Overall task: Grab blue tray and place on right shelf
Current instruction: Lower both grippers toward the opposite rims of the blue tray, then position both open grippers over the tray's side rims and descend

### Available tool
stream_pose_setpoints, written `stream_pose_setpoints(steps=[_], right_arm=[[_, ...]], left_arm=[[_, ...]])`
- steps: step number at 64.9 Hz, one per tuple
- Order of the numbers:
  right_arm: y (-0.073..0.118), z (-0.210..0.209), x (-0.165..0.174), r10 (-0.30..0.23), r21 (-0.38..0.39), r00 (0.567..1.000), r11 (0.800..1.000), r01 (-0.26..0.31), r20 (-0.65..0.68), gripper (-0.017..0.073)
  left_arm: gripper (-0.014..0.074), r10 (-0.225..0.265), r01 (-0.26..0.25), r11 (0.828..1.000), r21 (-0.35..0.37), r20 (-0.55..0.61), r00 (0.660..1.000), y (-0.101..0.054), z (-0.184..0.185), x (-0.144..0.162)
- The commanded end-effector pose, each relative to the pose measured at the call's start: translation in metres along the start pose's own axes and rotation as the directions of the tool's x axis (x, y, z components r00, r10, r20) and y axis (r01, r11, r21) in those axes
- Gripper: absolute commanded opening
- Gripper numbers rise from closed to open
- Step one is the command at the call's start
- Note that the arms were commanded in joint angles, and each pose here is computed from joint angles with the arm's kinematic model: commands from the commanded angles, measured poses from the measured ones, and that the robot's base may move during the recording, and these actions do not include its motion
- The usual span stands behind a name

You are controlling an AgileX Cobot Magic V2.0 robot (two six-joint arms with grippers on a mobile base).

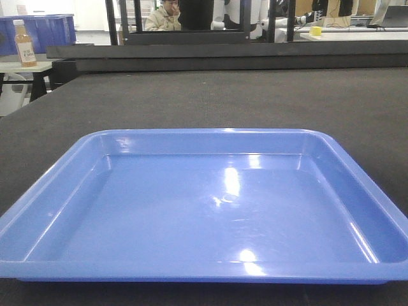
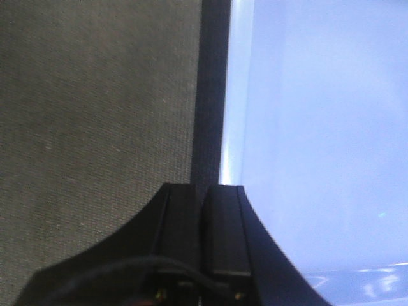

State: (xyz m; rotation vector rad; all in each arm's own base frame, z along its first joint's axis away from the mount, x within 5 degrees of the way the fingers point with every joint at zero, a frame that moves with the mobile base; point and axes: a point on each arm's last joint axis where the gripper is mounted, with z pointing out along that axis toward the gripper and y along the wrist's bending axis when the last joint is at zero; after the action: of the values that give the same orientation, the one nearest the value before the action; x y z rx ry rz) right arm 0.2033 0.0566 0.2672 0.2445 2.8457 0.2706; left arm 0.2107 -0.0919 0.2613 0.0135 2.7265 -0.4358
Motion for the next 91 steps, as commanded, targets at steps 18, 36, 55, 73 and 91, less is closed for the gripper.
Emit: stream_pose_setpoints(steps=[18, 36, 55, 73, 91], right_arm=[[0.035, 0.016, -0.022, -0.009, 0.069, 1.0, 0.998, 0.008, 0.01, 0.0055], [0.06, 0.021, -0.063, -0.008, 0.051, 1.0, 0.999, 0.006, 0.026, 0.0055], [0.068, 0.033, -0.065, -0.036, 0.018, 0.999, 0.999, 0.037, -0.035, 0.0063], [0.066, 0.035, -0.063, -0.039, 0.028, 0.998, 0.999, 0.041, -0.048, 0.0514], [0.059, 0.048, -0.052, -0.018, 0.045, 0.997, 0.999, 0.022, -0.08, 0.0538]], left_arm=[[-0.0042, 0.115, -0.115, 0.99, -0.079, -0.002, 0.993, -0.057, 0.009, -0.032], [-0.0049, 0.106, -0.113, 0.988, -0.102, -0.07, 0.992, -0.063, 0.026, -0.043], [-0.0048, 0.111, -0.121, 0.985, -0.12, -0.088, 0.99, -0.063, 0.027, -0.044], [0.0253, 0.042, -0.052, 0.99, -0.135, -0.072, 0.997, -0.047, 0.03, -0.054], [0.0378, 0.034, -0.048, 0.987, -0.152, -0.093, 0.995, -0.04, 0.039, -0.058]])
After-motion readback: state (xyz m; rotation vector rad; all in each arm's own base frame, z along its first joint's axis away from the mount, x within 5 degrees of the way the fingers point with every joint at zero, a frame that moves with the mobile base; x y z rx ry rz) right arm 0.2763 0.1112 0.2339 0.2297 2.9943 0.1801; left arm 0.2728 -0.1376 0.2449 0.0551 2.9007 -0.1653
